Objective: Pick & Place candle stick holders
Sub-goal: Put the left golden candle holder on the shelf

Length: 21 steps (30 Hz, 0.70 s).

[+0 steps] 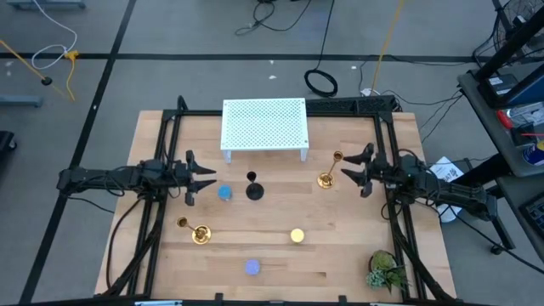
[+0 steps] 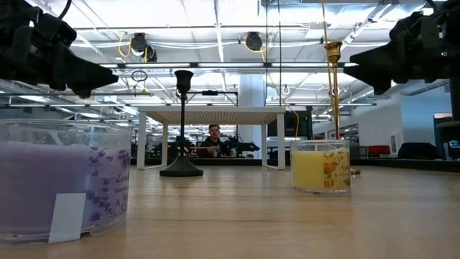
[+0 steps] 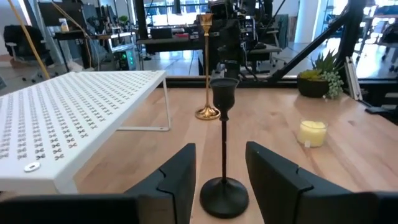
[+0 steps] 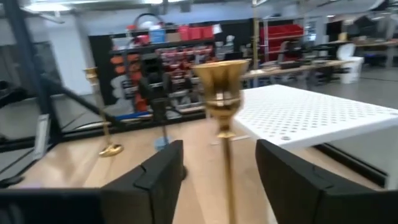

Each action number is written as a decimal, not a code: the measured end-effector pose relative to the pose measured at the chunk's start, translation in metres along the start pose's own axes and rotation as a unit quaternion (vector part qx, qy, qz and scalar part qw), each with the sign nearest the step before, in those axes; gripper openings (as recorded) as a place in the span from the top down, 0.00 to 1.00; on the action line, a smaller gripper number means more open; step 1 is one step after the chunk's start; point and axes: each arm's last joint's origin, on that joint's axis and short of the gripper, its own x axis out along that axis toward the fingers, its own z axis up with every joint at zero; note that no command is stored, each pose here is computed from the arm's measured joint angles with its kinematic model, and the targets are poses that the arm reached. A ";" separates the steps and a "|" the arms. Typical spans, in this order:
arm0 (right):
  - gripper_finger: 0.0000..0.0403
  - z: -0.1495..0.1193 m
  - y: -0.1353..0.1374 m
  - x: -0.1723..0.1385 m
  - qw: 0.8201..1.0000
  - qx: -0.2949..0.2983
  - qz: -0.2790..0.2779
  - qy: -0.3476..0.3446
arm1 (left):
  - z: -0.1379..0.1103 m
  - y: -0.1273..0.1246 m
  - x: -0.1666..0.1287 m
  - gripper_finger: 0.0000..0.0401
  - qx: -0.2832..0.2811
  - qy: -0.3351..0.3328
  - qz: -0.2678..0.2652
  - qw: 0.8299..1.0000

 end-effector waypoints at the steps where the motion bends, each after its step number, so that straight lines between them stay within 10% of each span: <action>1: 0.48 0.000 0.000 0.000 1.000 -0.003 0.003 0.002 | 0.000 0.000 0.000 0.63 -0.003 -0.001 0.000 1.000; 21: 0.46 0.001 -0.002 0.016 1.000 -0.030 0.000 -0.002 | 0.001 0.000 0.000 0.63 -0.041 -0.002 -0.001 0.999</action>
